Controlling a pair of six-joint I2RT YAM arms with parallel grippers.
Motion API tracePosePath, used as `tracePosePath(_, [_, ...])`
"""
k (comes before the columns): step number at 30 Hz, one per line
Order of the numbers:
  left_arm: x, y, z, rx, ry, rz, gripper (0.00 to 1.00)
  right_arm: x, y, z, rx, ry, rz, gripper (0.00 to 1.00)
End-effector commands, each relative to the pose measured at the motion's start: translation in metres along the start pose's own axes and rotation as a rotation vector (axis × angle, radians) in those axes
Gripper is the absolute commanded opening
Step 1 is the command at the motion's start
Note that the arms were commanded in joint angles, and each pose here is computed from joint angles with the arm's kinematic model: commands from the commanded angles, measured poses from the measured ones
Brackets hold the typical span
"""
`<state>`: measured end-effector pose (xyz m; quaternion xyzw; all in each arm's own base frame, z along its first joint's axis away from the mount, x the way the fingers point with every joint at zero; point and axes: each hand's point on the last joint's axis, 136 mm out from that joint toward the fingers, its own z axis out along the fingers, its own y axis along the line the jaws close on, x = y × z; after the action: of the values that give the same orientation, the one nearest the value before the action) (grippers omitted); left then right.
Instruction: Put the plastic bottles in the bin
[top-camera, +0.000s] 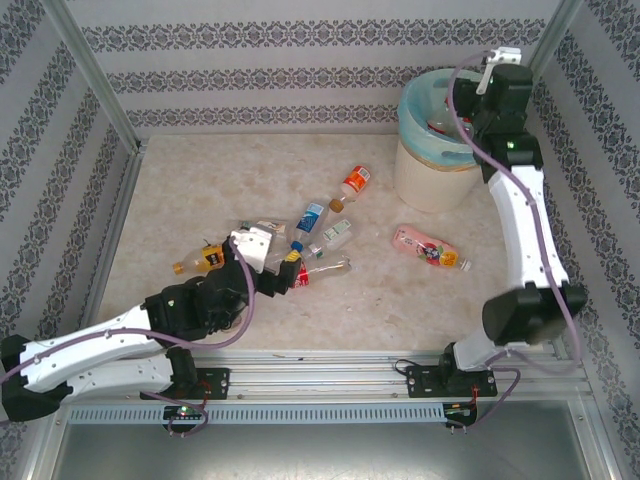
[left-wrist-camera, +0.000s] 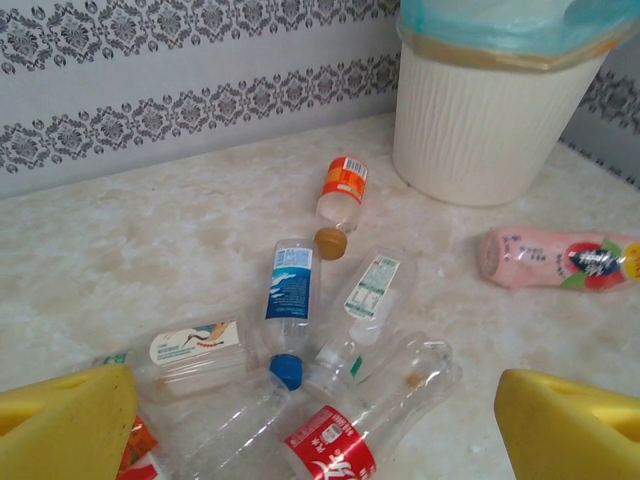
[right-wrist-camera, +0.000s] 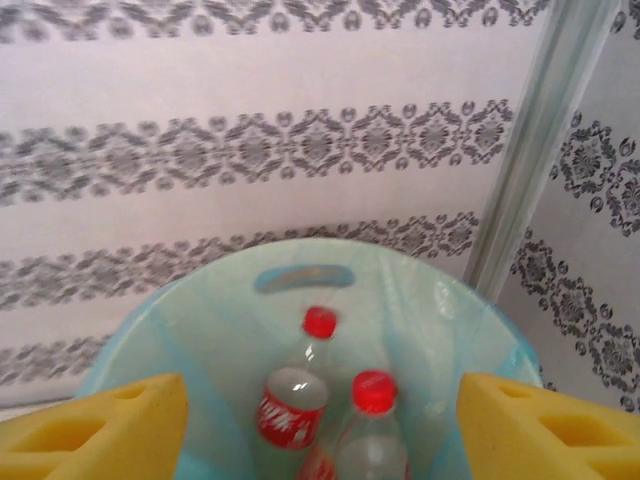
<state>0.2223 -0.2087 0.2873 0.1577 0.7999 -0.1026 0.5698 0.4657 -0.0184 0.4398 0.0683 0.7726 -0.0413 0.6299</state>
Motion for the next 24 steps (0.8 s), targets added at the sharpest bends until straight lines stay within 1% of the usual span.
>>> tracePosePath(1, [0.007, 0.0, 0.003, -0.031, 0.072, 0.127, 0.92, -0.002, 0.015, -0.054, -0.066, -0.043, 0.033, 0.71])
tracePosePath(5, [0.011, -0.007, 0.013, -0.039, 0.096, 0.148, 0.92, 0.07, 0.04, -0.101, -0.166, 0.089, -0.021, 0.71])
tracePosePath(6, [0.011, -0.01, 0.016, -0.029, 0.096, 0.143, 0.92, 0.092, 0.043, -0.11, -0.186, 0.128, -0.039, 0.74])
tracePosePath(8, [0.012, -0.015, 0.019, -0.01, 0.095, 0.137, 0.92, 0.131, 0.044, -0.121, -0.2, 0.206, -0.052, 0.77])
tracePosePath(10, [0.013, -0.018, 0.022, -0.003, 0.097, 0.132, 0.93, 0.169, 0.04, -0.123, -0.188, 0.295, -0.047, 0.78])
tracePosePath(12, [0.015, -0.02, 0.025, -0.001, 0.097, 0.13, 0.93, 0.204, 0.033, -0.126, -0.156, 0.39, -0.001, 0.79])
tracePosePath(13, [0.016, -0.02, 0.026, -0.002, 0.096, 0.127, 0.93, 0.215, 0.031, -0.128, -0.144, 0.418, 0.031, 0.79])
tracePosePath(15, [0.018, -0.019, 0.028, -0.005, 0.094, 0.108, 0.93, 0.24, 0.022, -0.133, -0.088, 0.436, 0.153, 0.79])
tracePosePath(18, [0.024, -0.02, 0.03, -0.001, 0.097, 0.068, 0.93, 0.265, -0.002, -0.141, 0.027, 0.399, 0.414, 0.8])
tracePosePath(21, [0.029, -0.021, 0.03, 0.011, 0.101, 0.031, 0.93, 0.284, -0.028, -0.143, 0.121, 0.376, 0.653, 0.79])
tracePosePath(24, [0.033, -0.02, 0.029, 0.022, 0.111, 0.019, 0.93, 0.296, -0.051, -0.143, 0.209, 0.381, 0.811, 0.76])
